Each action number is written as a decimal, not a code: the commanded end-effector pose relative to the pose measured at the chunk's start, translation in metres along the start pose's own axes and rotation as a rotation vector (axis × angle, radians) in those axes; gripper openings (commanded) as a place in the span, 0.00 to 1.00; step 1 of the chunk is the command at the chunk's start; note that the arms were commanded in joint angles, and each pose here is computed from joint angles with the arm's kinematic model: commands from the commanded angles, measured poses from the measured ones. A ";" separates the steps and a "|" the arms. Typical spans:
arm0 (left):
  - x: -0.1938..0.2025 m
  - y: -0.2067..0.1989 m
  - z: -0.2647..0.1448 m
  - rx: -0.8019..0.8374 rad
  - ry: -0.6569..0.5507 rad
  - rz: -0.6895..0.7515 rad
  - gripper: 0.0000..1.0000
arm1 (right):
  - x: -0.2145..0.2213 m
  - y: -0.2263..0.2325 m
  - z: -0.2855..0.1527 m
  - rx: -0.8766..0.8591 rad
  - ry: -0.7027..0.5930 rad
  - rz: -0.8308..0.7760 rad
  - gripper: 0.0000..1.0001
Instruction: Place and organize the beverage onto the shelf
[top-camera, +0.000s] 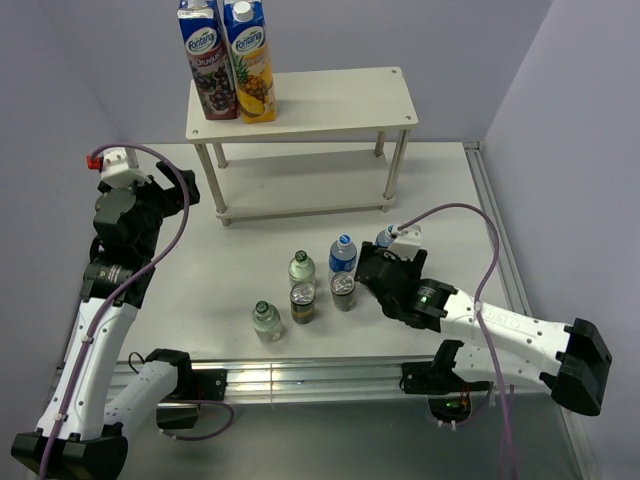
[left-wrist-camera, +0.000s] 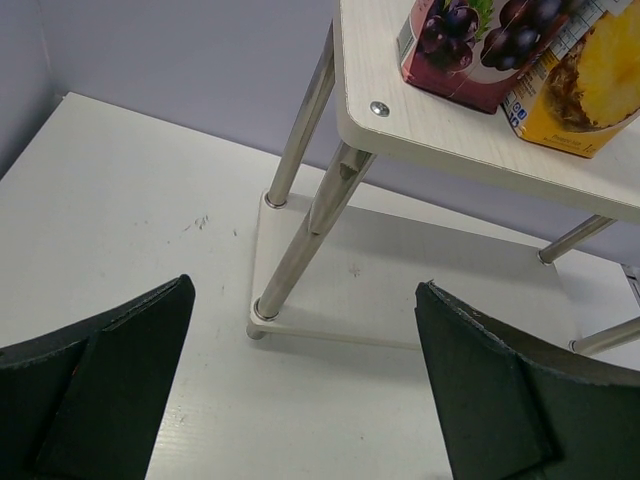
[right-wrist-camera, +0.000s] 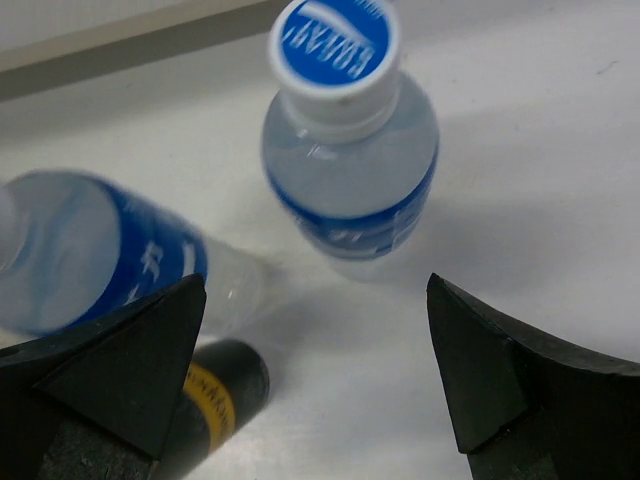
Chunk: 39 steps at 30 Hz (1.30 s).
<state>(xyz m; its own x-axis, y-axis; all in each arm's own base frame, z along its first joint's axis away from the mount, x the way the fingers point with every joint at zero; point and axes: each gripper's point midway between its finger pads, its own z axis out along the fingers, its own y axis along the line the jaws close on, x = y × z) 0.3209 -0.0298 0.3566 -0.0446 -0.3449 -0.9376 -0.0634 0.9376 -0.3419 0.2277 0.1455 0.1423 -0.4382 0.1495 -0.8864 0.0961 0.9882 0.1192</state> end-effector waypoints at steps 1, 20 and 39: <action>-0.007 -0.002 -0.002 0.008 -0.027 -0.004 0.99 | -0.021 0.001 0.018 0.042 -0.064 0.110 0.98; -0.003 -0.004 0.000 0.015 -0.010 -0.009 0.99 | -0.010 -0.013 0.071 0.265 -0.170 0.128 0.98; 0.001 -0.004 0.004 0.009 0.004 -0.004 0.99 | -0.018 -0.031 0.081 0.406 -0.179 0.154 0.00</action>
<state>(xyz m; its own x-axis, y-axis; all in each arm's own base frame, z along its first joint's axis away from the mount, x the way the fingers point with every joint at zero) 0.3244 -0.0321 0.3467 -0.0796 -0.3397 -0.9372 -0.0704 0.9397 -0.3346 0.2987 0.1115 0.1015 -0.2986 0.2119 -0.9305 0.4625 0.8850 0.0531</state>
